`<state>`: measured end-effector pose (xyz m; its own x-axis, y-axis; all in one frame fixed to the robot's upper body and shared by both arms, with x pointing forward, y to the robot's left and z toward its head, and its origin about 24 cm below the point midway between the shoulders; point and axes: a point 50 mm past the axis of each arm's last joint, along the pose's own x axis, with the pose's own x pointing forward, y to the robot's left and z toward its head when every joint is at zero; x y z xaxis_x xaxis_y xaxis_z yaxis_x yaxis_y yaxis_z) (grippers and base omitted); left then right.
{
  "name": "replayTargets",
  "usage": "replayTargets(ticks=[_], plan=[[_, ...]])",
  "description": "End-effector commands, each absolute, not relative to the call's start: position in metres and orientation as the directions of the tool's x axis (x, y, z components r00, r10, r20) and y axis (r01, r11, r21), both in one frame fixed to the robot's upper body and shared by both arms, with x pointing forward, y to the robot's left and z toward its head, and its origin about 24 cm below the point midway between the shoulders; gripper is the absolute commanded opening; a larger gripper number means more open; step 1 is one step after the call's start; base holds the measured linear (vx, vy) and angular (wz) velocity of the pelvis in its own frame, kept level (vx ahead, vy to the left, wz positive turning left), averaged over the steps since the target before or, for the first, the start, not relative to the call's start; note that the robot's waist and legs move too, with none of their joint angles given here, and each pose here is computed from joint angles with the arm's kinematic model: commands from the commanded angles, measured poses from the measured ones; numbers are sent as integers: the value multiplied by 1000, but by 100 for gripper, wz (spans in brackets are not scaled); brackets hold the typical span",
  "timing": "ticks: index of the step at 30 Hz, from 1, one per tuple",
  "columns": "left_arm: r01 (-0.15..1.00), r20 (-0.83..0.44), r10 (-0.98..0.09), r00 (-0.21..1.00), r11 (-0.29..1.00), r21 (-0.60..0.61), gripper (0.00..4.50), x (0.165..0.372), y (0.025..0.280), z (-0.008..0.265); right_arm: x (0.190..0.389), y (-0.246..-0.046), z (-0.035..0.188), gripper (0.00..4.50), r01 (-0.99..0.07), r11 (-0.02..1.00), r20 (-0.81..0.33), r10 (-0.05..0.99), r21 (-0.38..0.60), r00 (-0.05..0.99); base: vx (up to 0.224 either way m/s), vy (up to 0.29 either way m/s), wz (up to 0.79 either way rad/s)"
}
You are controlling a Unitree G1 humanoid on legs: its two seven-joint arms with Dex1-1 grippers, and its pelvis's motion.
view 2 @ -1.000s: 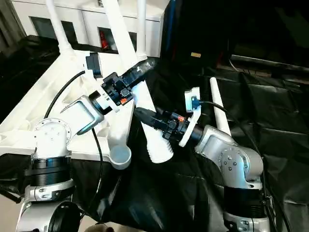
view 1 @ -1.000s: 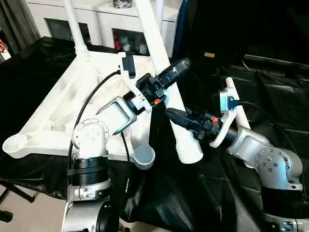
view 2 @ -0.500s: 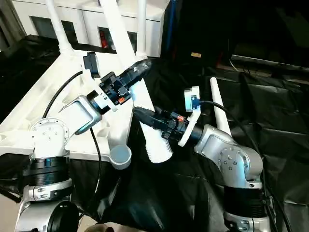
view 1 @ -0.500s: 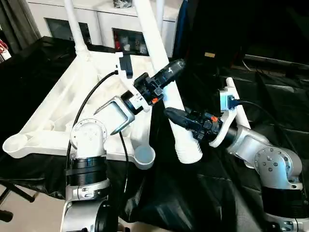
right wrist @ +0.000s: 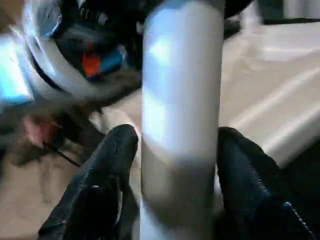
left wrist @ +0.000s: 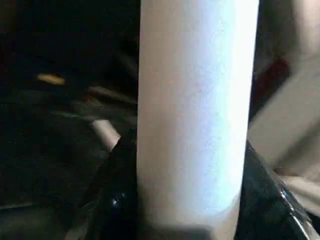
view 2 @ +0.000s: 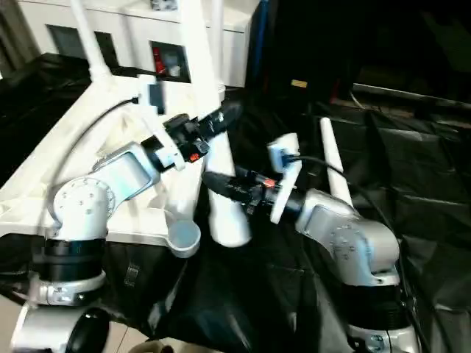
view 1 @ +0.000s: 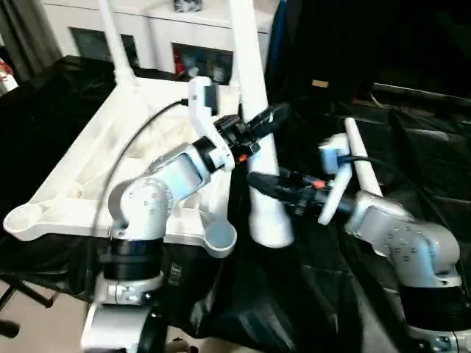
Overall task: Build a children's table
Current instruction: Pick table leg
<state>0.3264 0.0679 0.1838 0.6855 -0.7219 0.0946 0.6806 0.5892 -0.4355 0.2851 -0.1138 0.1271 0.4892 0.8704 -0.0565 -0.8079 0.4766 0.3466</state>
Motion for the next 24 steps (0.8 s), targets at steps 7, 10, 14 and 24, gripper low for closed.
replayTargets(ticks=[7, 10, 14, 24], plan=[[623, 54, -629, 775, 748, -227, 184, 332, 60, 199, 305, -88, 122, 295, -722, 657, -191, 753, 215, 629, 0, 0, 0], [611, 49, -615, 787, 766, -201, 184, 333, 60, 200, 310, -83, 117, 295, -686, 698, -217, 716, 208, 663, 0, 0, 0], [593, 50, -596, 802, 782, -190, 184, 334, 61, 200, 317, -78, 111, 261, -635, 742, -257, 670, 214, 696, 0, 0, 0], [580, 55, -581, 812, 794, -181, 183, 336, 62, 201, 318, -75, 113, 193, -643, 732, -243, 681, 223, 691, 0, 0, 0]])
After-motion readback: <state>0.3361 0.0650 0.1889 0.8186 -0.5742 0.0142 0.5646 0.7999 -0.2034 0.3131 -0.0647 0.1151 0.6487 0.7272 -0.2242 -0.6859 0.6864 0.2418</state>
